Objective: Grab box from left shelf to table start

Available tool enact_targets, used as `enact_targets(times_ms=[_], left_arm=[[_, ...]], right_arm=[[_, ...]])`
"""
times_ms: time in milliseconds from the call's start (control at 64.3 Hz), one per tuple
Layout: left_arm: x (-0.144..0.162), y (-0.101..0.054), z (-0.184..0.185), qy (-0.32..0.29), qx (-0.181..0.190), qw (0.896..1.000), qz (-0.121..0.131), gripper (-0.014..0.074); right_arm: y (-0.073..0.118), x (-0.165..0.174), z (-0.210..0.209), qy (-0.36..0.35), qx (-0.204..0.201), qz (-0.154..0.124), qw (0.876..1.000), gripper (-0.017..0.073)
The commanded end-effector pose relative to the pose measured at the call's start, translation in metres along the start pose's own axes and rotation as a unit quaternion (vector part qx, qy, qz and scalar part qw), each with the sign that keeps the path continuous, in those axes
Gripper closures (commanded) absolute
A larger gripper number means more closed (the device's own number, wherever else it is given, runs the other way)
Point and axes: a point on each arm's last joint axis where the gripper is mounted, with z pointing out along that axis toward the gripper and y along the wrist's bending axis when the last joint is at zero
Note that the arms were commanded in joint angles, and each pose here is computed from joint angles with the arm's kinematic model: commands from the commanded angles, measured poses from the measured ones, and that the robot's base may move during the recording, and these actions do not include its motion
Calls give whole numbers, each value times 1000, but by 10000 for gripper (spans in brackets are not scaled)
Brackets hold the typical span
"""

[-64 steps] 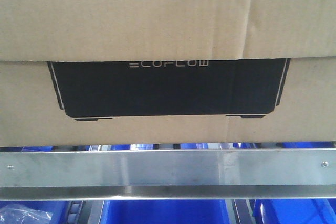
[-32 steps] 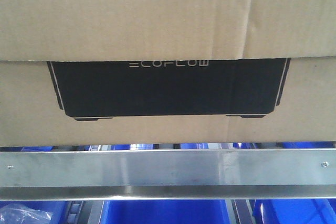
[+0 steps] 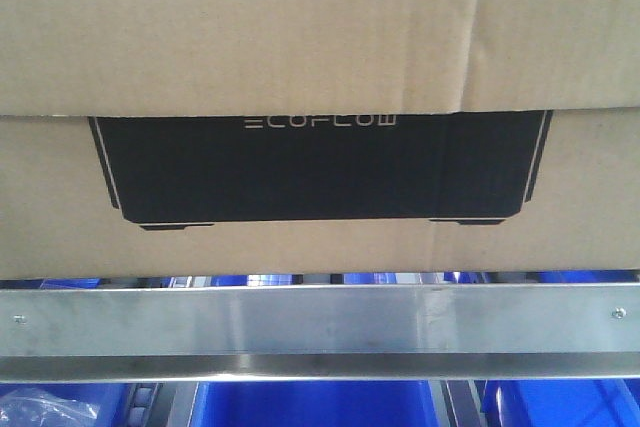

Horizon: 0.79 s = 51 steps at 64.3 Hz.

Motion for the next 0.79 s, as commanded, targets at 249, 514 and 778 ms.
enact_targets(times_ms=[249,514,778], left_arm=[[-11,0,-17,-50,4,999,13,696],[-11,0,-17,-50,4,999,13,696],[-11,0,-17,-49,5,999,12,696]], right_arm=[[1,-10,-19,-49,-3,-8,999,125],[1,-10,-19,-49,-4,-7,999,211],[2,-11,-19,-52,-8,-5,999,501]])
